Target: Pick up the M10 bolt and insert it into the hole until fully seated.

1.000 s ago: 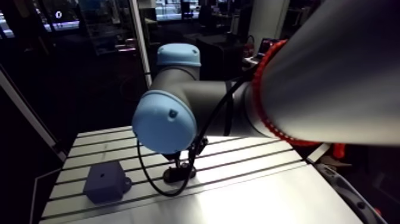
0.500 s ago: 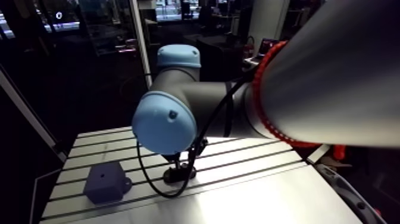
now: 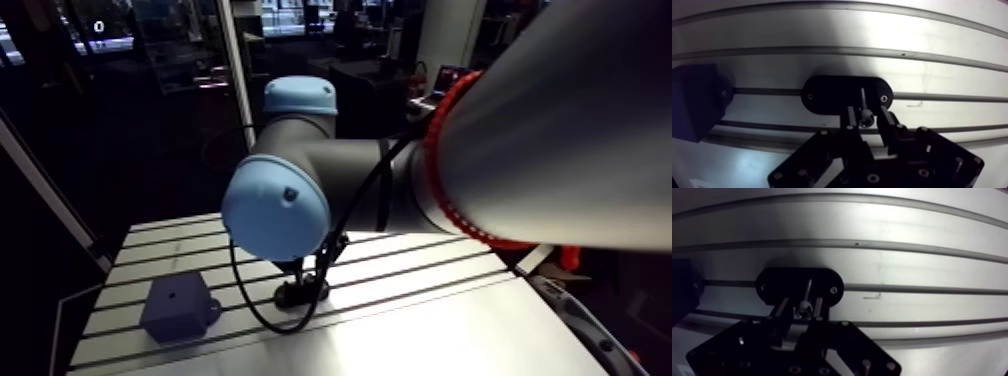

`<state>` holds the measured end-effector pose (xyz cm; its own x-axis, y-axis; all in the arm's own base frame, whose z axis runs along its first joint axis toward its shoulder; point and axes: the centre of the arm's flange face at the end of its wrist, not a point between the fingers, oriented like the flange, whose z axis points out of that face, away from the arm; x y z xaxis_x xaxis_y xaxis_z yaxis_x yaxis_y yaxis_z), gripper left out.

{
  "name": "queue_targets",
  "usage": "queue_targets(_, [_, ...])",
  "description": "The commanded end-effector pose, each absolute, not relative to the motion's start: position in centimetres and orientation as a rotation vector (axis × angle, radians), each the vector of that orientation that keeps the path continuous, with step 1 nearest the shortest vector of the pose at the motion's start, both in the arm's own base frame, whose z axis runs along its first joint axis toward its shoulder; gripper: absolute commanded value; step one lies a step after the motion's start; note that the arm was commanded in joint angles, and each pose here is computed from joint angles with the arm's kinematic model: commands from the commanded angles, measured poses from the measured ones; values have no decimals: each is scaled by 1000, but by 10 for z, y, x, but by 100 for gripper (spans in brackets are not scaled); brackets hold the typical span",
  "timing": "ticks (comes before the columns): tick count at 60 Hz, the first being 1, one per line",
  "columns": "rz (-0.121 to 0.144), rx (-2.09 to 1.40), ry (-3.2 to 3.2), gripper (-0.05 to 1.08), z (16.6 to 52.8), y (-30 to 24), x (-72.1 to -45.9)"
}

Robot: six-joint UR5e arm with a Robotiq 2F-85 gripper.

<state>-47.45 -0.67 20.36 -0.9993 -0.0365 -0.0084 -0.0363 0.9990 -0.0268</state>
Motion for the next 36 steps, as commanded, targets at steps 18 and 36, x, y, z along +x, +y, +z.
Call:
queue_targets(18, [-43,-59,3132,70,204,-7,-476])
queue_targets(36, [-41,-58,3130,70,203,-7,-475])
